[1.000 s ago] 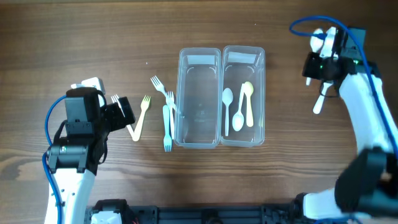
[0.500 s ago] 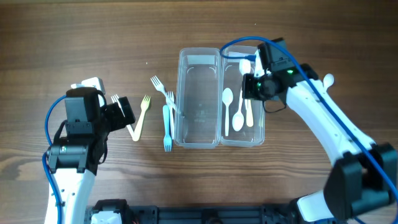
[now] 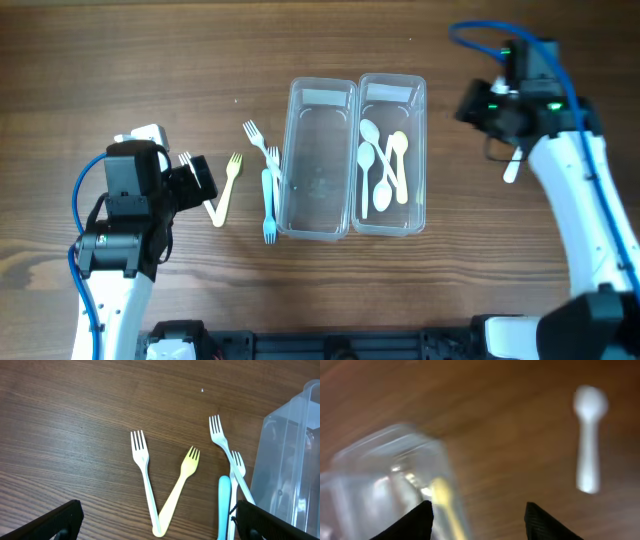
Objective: Pack container
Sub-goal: 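Grasp the last white spoon with the right gripper and place it in the right container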
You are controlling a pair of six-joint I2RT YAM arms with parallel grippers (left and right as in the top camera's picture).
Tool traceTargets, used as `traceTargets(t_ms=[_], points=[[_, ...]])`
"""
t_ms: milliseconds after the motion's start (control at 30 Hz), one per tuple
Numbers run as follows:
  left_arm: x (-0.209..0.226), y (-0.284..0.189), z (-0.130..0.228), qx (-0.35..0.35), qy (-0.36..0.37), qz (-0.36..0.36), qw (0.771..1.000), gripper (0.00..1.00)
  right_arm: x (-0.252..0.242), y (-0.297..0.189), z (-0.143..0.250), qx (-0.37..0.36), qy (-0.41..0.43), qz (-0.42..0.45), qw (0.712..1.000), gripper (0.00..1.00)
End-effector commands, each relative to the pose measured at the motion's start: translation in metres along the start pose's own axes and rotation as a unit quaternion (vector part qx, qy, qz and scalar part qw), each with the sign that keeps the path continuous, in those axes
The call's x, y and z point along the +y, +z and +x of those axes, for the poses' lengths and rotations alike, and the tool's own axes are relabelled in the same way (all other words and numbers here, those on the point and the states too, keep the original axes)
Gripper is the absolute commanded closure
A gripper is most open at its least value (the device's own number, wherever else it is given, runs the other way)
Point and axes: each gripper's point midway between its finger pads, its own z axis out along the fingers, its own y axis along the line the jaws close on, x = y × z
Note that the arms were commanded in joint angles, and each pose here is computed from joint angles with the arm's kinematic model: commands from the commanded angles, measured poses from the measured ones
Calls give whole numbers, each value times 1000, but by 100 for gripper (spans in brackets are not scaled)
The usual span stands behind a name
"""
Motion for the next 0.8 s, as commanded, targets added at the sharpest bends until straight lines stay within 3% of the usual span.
traceTargets(t_ms=[0, 167, 333, 567, 667, 767], points=[[-1, -5, -9, -13, 9, -3, 1000, 0, -69, 28, -10, 31, 66, 71, 995, 41], [-1, -5, -9, -13, 9, -3, 1000, 0, -120, 70, 3, 104, 54, 87, 989, 37], [-1, -5, -9, -13, 9, -3, 1000, 0, -140, 118, 28, 166, 70, 103, 978, 45], [-1, -5, -9, -13, 9, -3, 1000, 0, -144, 147, 33, 173, 70, 102, 977, 53], [-1, -5, -9, -13, 9, -3, 1000, 0, -144, 147, 33, 172, 68, 101, 978, 66], [-1, -5, -9, -13, 9, -3, 1000, 0, -145, 148, 34, 173, 58, 102, 978, 66]])
